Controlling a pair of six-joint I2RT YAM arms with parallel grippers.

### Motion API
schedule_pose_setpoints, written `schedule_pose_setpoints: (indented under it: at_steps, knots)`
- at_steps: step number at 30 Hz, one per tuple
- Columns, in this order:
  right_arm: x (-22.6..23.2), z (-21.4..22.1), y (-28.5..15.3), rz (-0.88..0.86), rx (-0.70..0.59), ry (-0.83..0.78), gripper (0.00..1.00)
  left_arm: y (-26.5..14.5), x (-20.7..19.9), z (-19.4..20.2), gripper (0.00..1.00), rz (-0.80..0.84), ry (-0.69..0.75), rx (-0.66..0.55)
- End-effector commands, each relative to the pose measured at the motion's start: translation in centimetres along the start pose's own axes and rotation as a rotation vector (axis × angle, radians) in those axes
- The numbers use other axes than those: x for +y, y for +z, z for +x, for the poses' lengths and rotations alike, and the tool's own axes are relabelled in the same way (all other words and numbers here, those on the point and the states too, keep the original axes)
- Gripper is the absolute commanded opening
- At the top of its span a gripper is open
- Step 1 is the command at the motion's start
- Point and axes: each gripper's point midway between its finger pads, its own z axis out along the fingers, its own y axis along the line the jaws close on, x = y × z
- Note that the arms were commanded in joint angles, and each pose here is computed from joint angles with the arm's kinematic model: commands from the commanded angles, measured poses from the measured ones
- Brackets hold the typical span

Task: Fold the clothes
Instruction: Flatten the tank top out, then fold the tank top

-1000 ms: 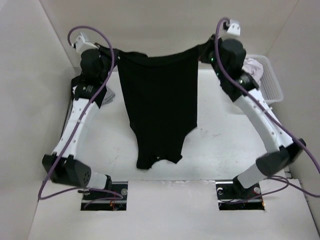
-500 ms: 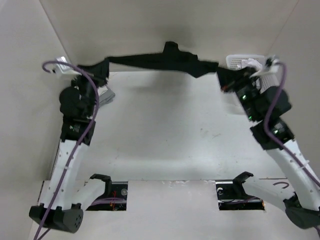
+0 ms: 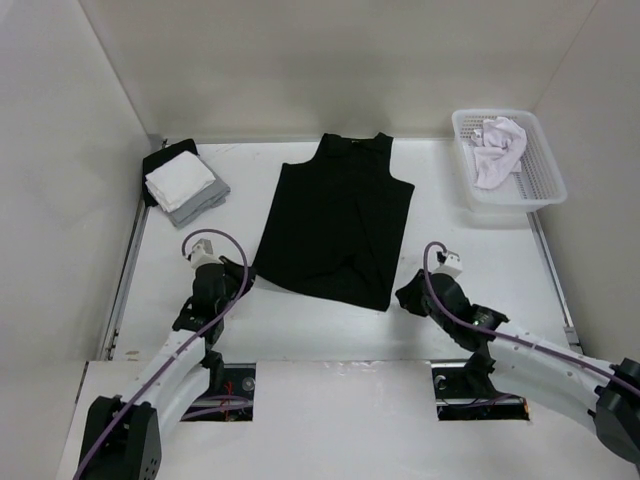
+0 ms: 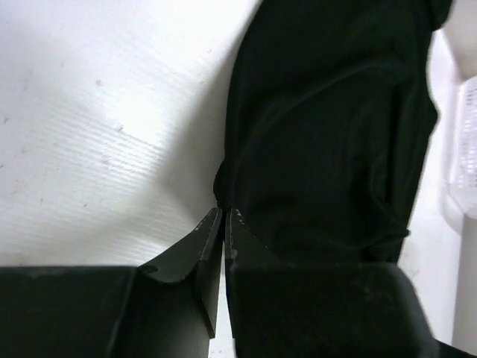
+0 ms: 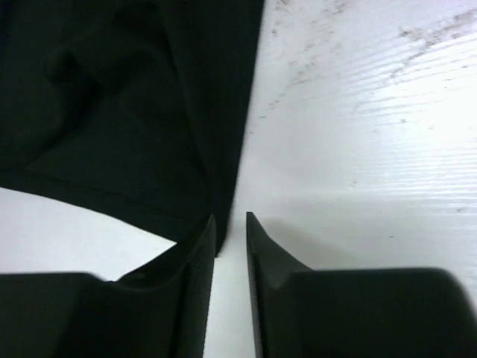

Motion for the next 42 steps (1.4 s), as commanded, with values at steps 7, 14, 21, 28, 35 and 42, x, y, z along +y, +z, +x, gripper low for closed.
schedule_pose_setpoints:
  at_steps: [7,14,21,28,35,42]
  knots:
    - [5.9,-3.1,-0.4,-0.098,-0.025,-0.039,0.08,-0.9,-2.3,-1.2,0.03,0.138,-0.015,-0.070]
    - [10.1,-3.0,4.9,-0.064,0.034,-0.191,0.30,-0.9,-3.2,-1.7,0.04,0.168,-0.017,-0.075]
    - [9.7,-2.1,9.1,0.047,0.076,-0.270,0.39,-1.2,-4.4,-1.7,0.04,0.222,-0.008,-0.069]
    - [7.4,-1.3,9.6,0.158,0.107,-0.311,0.27,-1.1,-4.7,-1.1,0.04,0.256,-0.025,-0.040]
    - [6.8,-3.6,4.3,0.135,0.023,-0.259,0.00,-2.0,-6.2,-2.0,0.04,0.308,-0.070,-0.049]
    - [4.0,0.2,-3.4,0.033,0.200,-0.169,0.06,-2.5,-6.7,-3.1,0.03,0.311,-0.085,-0.070]
